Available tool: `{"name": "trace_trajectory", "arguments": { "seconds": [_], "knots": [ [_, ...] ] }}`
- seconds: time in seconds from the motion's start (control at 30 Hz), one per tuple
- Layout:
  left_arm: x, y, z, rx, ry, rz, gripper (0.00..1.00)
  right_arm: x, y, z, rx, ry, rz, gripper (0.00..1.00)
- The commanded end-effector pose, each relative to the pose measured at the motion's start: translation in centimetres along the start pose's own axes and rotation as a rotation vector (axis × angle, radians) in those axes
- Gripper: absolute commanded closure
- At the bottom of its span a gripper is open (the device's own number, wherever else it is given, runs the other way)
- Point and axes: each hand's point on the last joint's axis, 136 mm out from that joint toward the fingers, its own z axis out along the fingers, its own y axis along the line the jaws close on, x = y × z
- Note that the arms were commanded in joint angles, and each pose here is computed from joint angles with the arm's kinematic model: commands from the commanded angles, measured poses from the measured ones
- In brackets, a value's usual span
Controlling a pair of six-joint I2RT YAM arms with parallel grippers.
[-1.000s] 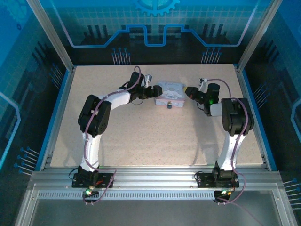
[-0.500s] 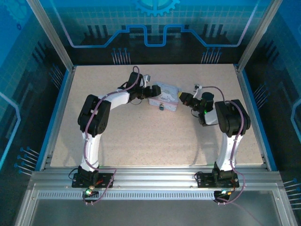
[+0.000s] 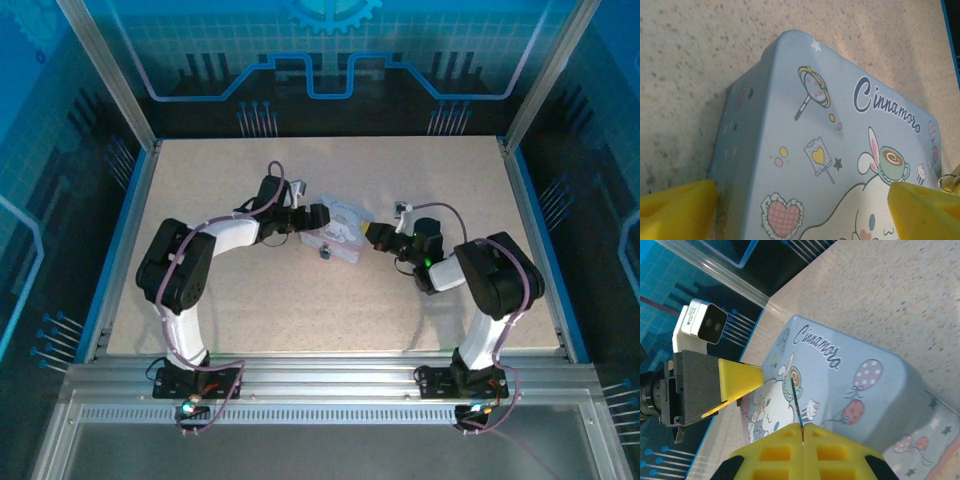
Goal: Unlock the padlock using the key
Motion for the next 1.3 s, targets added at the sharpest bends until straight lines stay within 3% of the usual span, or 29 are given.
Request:
{"name": "trace_trajectory", "arguments": {
  "seconds": [0.0,0.1,0.27,0.53,0.77,1.27],
  "knots": [
    [0.0,-2.5,-1.5,0.039,-0.01,0.06,0.08,1.0,0.8,-0.5,0.013,0.046,-0.028,1.0],
    [-1.5,-1.7,-3.1,0.008,-0.044,0.066,0.01,0.0,1.2,-0.9,0.018,0.044,-0.045,1.0],
    [-2.4,0.0,-6.7,-0.054,-0.118,0.096,0.01,-1.1,3.0,-0.8,-0.011,0.063,-0.088,1.0],
    [4.0,-1.8,-8.8,0.102,-0.104,0.176,0.05,0.0,4.6,1.2,-0.006,0.13,-0.103,1.0],
    [8.3,-3.8,-6.9,0.124,-0.088,0.257,0.05,1.2,3.8,2.9,0.066,0.18,-0.076,1.0],
    [9.1,-3.4,-0.6,0.103,-0.091,0.287,0.11,3.0,1.8,3.6,0.136,0.235,-0.057,1.0]
  ]
}}
